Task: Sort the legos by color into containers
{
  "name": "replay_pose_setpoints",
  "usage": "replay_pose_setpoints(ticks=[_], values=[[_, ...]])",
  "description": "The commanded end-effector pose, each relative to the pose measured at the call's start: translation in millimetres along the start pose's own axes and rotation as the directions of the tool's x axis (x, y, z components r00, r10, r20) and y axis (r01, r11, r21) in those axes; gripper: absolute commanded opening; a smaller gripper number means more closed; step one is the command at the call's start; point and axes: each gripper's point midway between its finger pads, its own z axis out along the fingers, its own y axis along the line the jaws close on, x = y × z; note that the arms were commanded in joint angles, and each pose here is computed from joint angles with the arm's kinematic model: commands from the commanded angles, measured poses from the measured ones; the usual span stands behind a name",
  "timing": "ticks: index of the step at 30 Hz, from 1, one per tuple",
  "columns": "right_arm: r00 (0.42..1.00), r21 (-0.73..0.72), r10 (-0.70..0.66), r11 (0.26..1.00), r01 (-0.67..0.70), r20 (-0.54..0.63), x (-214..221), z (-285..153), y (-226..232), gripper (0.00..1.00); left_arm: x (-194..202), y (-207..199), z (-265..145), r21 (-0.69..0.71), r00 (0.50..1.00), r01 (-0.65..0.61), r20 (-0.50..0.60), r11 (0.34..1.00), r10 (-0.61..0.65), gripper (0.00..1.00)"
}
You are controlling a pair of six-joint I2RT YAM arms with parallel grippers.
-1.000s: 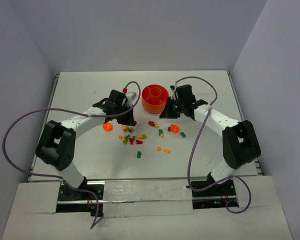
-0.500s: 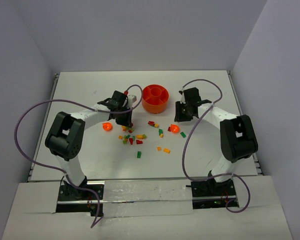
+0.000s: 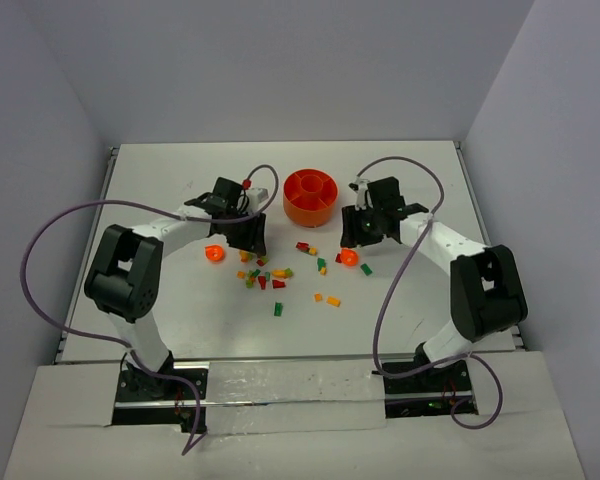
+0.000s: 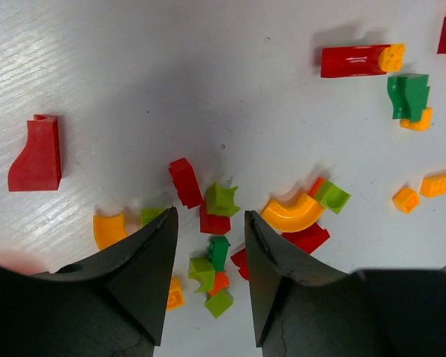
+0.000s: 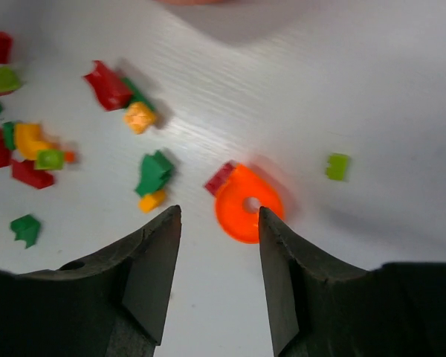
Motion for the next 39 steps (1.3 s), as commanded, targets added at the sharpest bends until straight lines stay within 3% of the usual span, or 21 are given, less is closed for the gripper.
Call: replay_pose_setpoints(ticks=[1,10,31,39], values=[[0.994,-0.039,-0.092,0.995,0.094,0.052,-15.0,-7.4,42.5,0.50,-28.2,-14.9,-28.8,0.019,0.995,-0.020,0.101,1.000,0.018,0.53],[0.996,-0.002,-0.039,0.999,0.039,-0.080,10.2,19.9,72.2,0.51,-39.3,-8.2,-47.9,-0.034,0.987,0.028,0.159,0.999,-0.022,0.63],[0.972,0.099,0.012,0.995,0.012,-0.234,35.9,69.1,63.1,0.42,-52.6,-10.1,-63.0,-0.040,0.979,0.029,0.202,0.999,-0.020,0.66],[0.979,0.031,0.019,0.999,-0.013,-0.204,28.5,56.1,74.3,0.17,-48.6,-20.9,-63.1,0.023,0.978,0.006,0.207,1.000,-0.010,0.62]])
